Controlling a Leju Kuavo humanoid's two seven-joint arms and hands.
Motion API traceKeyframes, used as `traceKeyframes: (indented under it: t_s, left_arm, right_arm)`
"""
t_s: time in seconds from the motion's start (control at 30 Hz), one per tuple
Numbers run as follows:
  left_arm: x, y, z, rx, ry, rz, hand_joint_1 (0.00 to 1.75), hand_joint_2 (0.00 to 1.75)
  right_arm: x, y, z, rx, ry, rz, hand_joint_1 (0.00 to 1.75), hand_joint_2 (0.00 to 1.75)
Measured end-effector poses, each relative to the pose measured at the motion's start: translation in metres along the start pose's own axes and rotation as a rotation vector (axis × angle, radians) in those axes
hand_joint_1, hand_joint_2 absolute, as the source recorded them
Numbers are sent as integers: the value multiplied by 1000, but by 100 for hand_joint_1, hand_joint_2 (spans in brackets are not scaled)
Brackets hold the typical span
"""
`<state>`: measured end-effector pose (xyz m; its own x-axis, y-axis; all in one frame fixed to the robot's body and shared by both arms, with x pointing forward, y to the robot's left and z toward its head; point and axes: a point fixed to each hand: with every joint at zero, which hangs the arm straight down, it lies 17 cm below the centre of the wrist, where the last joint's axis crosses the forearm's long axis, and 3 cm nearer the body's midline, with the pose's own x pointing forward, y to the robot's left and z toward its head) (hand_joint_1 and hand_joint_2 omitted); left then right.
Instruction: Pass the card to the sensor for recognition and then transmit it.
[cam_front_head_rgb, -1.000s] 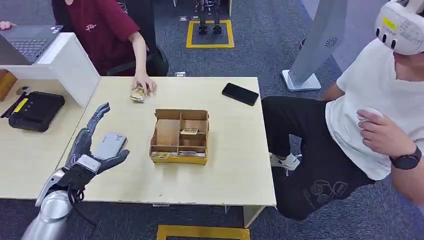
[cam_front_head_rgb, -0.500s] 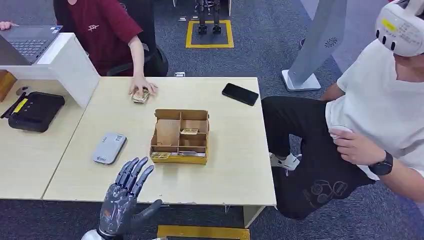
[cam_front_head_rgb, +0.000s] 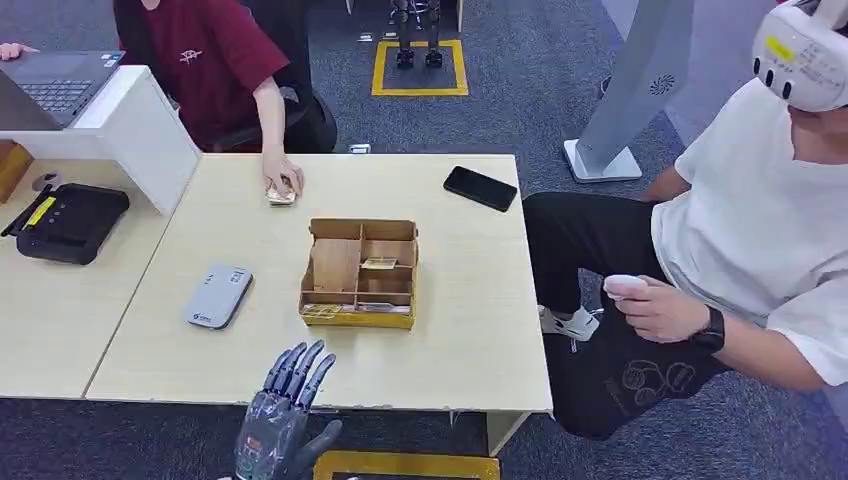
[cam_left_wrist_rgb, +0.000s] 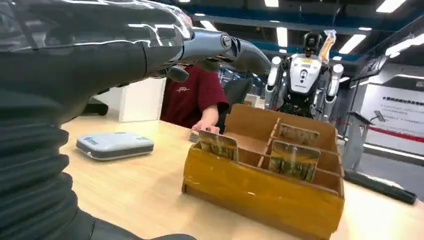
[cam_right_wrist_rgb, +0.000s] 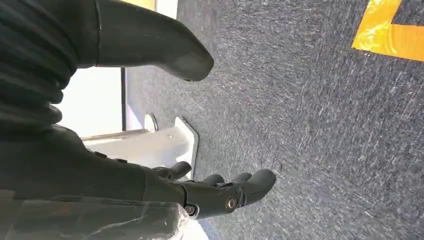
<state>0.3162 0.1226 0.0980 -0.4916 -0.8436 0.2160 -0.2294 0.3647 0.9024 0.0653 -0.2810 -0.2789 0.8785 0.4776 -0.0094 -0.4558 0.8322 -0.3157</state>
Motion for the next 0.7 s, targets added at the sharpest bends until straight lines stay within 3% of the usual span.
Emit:
traceKeyframes:
  t_s: [0.23,0.27,0.47,0.7]
  left_arm:
    - [-45,-7,-29,26,94,-82,0,175]
    - [-56,-4,-34,39,123,-86,0,175]
    - [-93,7,-46,91,243,-80,0,175]
    - [-108,8,-47,107,307,-58,0,175]
  right_arm:
    - [2,-1,0,-5,-11,39,0,175]
    - [2,-1,0,-5,-12,42,0,0]
    - [3,-1,0,-6,-17,56,0,0]
    - [4,-1,0,-6,-22,62,0,0]
